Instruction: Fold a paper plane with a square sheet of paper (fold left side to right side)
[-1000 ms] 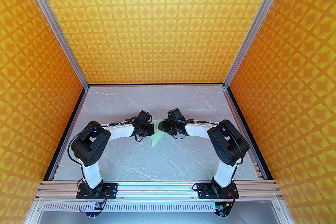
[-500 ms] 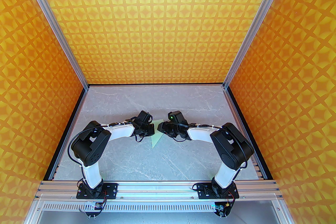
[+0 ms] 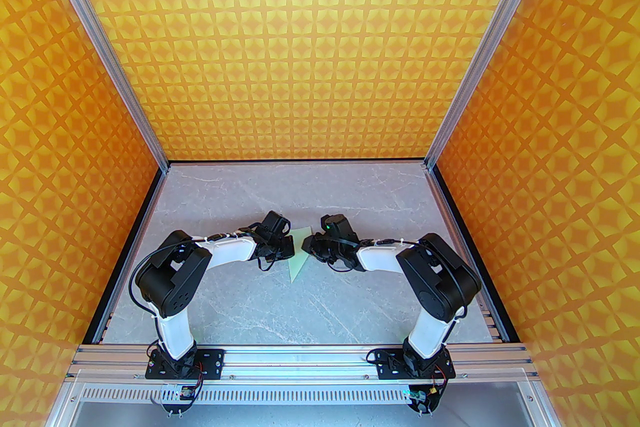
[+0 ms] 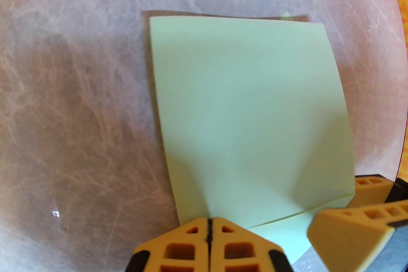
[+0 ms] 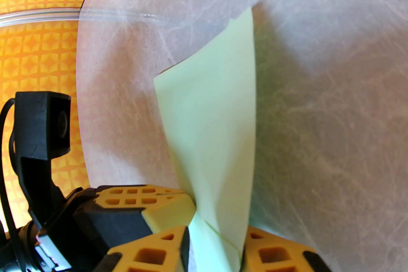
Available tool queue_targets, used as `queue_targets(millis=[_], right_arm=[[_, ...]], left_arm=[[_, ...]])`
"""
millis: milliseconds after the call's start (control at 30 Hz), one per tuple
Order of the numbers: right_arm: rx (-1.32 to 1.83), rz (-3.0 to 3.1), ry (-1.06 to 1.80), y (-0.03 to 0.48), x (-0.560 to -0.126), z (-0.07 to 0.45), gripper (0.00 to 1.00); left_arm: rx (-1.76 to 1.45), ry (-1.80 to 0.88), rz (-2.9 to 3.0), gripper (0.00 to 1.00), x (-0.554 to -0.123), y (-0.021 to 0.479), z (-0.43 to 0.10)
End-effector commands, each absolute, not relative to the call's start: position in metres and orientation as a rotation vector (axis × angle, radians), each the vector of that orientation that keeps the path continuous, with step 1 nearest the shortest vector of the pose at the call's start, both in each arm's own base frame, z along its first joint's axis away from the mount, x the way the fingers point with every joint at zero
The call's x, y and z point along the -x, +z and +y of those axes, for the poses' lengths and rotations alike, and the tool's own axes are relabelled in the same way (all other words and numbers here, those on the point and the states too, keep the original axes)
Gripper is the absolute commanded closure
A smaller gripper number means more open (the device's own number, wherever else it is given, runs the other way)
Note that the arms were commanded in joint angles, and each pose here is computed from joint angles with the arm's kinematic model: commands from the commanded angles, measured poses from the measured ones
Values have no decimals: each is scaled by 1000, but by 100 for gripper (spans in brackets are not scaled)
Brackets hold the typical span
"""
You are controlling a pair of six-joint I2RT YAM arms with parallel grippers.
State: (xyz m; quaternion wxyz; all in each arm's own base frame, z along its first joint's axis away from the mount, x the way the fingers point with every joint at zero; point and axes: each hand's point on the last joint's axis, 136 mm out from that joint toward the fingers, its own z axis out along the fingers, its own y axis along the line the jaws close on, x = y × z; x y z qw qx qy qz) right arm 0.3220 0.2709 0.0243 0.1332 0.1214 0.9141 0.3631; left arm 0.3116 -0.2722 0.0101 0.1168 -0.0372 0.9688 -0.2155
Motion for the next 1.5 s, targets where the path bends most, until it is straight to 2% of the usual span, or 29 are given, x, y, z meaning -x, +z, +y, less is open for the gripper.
queue_targets(millis=[0,67,133,267,600,667,733,900,1167,1267,1333,1467], right_arm=[[-289,2652,1006,23,-329,274,79],[-279,2657,996,20,-329,274,82],[-281,2670,972,16,-329,271,91],[-281,2679,946,13,-327,268,98],[-293,2703,870,13,-324,261,100],[-278,2707,884,15,-322,264,96],[-273,2709,904,16,-321,268,87],[-263,2709,953,18,-311,276,77],[-244,2740,971,11,-297,280,77],[-254,2760,936,4,-296,278,83],[-260,2777,887,2,-297,274,93],[-276,2821,802,4,-298,269,100]], left_arm=[[112,-621,2886,92,-295,14,-268],[104,-635,2871,92,-297,21,-270],[101,-649,2852,91,-300,29,-270],[100,-686,2827,89,-298,44,-270],[142,-845,2862,89,-269,33,-289],[136,-832,2880,90,-268,25,-290],[144,-814,2900,90,-267,15,-289],[171,-795,2925,91,-266,1,-289],[177,-806,2919,92,-266,0,-289],[175,-813,2908,92,-267,3,-289],[169,-822,2898,92,-268,8,-290],[148,-854,2875,92,-268,19,-294]])
